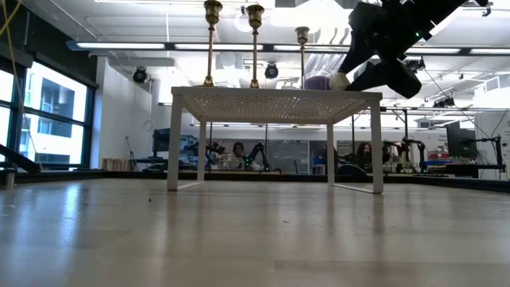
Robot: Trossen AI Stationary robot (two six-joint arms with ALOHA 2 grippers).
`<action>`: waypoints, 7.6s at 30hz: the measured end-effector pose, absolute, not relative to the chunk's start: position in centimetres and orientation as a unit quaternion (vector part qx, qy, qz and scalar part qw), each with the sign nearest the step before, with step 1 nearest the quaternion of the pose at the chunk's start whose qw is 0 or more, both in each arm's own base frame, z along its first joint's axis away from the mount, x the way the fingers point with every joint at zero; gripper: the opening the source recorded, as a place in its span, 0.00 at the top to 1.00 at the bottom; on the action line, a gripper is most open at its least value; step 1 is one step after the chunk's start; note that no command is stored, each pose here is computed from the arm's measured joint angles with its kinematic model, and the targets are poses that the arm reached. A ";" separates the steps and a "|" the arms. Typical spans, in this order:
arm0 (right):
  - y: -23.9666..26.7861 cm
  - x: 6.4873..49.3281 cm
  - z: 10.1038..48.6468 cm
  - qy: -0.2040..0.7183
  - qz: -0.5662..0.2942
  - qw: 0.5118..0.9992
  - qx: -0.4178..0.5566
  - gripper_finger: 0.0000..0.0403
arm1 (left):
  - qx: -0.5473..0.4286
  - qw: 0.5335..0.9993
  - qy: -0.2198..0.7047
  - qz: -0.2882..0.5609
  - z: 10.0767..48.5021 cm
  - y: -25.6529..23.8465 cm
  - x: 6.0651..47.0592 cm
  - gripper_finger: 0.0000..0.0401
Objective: Pick & Place candle stick holders
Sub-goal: Put the yellow scented candle on the shelf, then return to Home Position
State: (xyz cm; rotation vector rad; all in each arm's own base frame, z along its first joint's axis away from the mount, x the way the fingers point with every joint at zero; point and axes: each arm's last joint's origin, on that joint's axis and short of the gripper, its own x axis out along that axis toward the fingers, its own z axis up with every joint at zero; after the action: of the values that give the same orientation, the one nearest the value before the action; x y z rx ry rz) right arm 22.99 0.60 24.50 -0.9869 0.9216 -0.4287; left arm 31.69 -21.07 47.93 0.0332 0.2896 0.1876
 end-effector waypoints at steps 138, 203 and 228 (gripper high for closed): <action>3.9 17.2 28.6 0.371 -0.227 0.761 -0.481 0.45 | 0.026 0.983 0.155 0.098 46.9 -21.3 32.1 0.18; 3.6 7.0 46.0 0.088 -0.292 0.903 -0.303 0.99 | 0.244 0.901 0.116 0.339 54.5 -15.1 24.0 0.98; -6.4 -2.0 43.2 0.045 -0.288 0.940 -0.179 1.00 | 0.037 0.932 0.171 0.319 47.7 -6.1 12.3 1.00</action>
State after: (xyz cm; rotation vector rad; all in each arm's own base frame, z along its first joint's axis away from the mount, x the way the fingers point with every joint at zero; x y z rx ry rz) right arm -2.02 -6.38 43.16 -0.3648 0.0921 -0.5875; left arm 12.29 -6.14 47.72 0.0767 0.3498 0.6521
